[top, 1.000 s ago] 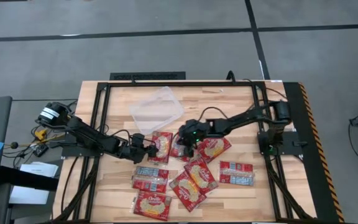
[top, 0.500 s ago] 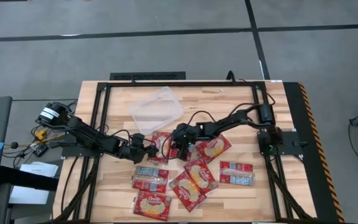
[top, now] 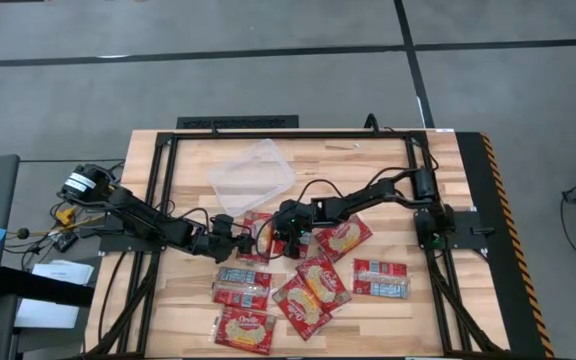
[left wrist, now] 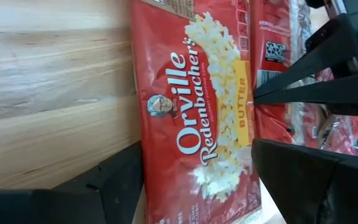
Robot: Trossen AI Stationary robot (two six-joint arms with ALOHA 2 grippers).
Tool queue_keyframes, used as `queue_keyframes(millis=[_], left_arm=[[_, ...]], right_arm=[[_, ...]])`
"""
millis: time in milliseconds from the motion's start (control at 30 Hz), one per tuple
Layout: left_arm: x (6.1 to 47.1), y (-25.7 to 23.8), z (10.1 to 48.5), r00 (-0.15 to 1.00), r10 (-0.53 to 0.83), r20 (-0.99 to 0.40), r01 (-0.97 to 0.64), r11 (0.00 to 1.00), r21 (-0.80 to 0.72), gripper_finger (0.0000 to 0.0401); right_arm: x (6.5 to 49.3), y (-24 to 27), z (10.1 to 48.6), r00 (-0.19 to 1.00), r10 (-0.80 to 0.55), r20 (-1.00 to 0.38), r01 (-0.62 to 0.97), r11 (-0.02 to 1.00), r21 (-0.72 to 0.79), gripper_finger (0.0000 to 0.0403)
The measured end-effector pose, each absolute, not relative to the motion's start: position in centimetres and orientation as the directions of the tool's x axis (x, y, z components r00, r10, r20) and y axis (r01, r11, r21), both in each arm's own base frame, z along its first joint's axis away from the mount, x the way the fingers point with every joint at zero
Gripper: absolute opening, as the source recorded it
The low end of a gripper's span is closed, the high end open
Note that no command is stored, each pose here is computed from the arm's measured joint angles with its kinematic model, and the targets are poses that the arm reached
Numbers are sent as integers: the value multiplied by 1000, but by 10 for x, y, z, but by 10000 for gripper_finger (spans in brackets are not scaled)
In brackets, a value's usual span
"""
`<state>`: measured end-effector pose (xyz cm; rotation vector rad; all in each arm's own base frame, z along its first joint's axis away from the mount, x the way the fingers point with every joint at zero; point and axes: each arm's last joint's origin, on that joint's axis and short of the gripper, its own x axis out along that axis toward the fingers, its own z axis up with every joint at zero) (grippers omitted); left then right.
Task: Sort popcorn bags into baskets
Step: Put the red popcorn bag into the transparent bin
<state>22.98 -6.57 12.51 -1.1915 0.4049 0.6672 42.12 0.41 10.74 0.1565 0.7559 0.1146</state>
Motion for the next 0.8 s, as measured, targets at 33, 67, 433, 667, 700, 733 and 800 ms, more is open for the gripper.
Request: queue_keyframes(millis=[33,67,433,667,700,733,800], left_arm=[[230,-66,125,744,258,-616,-666,212,-716,277],[230,-66,125,745,257,-615,-664,208,-718,277],[231,-67,126,759,220,-613,-649,193,-736,163],[232,-67,128,765,230,-601,-639,162,-752,36],[232,-67,128,766,225,-602,-638,146,-756,23],[233,-68,128,769,219,-601,-634,130,-763,20],[234,-69,130,774,202,-599,-626,104,-773,20]], right_arm=[[421,4,107,723,160,-672,-49,982,180,17],[421,4,107,724,159,-671,-50,983,179,18],[422,4,108,729,160,-666,-53,983,178,29],[422,7,108,724,163,-670,-56,982,178,17],[422,7,109,721,163,-673,-55,982,179,19],[420,7,111,713,163,-682,-49,982,183,21],[417,6,118,703,162,-692,-44,982,185,26]])
